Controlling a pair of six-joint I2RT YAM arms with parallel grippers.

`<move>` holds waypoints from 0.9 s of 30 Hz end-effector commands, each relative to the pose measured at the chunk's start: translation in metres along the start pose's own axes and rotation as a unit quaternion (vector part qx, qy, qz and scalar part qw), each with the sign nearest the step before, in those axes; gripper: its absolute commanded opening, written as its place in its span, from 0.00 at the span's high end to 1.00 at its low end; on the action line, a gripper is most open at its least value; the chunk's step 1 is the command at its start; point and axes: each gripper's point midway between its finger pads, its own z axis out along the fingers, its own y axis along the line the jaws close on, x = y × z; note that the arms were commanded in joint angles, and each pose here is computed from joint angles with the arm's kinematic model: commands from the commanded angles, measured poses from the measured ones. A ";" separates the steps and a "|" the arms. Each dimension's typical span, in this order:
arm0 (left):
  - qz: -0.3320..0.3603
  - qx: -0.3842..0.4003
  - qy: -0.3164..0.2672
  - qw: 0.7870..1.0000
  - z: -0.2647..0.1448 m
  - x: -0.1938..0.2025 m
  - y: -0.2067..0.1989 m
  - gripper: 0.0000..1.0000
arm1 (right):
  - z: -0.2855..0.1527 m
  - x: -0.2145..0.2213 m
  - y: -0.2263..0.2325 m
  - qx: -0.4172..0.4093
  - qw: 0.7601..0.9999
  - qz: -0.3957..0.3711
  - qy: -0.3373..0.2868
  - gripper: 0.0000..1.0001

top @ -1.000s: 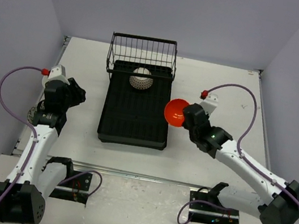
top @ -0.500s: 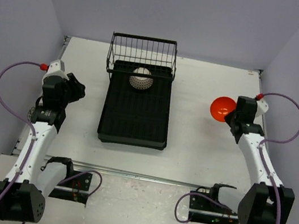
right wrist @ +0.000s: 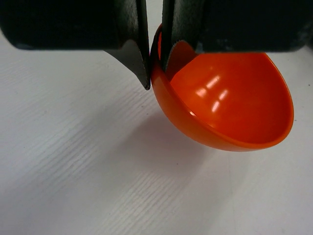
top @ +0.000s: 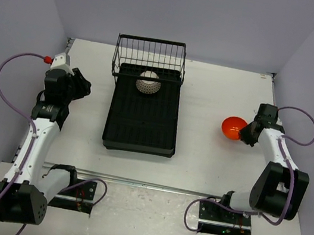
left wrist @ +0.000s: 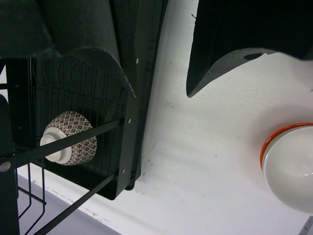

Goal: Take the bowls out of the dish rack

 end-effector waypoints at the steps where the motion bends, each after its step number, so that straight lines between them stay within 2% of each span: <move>1: 0.016 0.006 0.005 1.000 -0.001 -0.007 -0.007 0.54 | -0.003 -0.011 0.003 -0.011 1.000 -0.004 0.008 1.00; 9: 0.009 0.010 0.014 1.000 0.008 0.002 -0.007 0.54 | 0.026 -0.029 -0.027 0.028 0.999 -0.002 0.021 1.00; 16: 0.013 0.016 0.020 1.000 0.011 0.004 -0.010 0.54 | 0.041 -0.033 -0.029 0.037 0.999 0.018 0.034 1.00; 18: 0.013 0.017 0.023 1.000 0.013 0.005 -0.010 0.54 | 0.040 -0.032 -0.032 0.041 0.999 0.018 0.031 0.91; 20: 0.012 0.018 0.024 0.999 0.015 0.007 -0.010 0.54 | 0.039 -0.028 -0.036 0.047 0.998 0.020 0.032 0.78; 23: 0.010 0.019 0.028 0.999 0.018 0.010 -0.009 0.54 | 0.032 -0.026 -0.037 0.044 0.998 0.024 0.024 0.68; 27: 0.010 0.020 0.030 0.999 0.022 0.014 -0.008 0.54 | 0.004 -0.039 -0.034 0.028 0.999 0.026 -0.016 0.57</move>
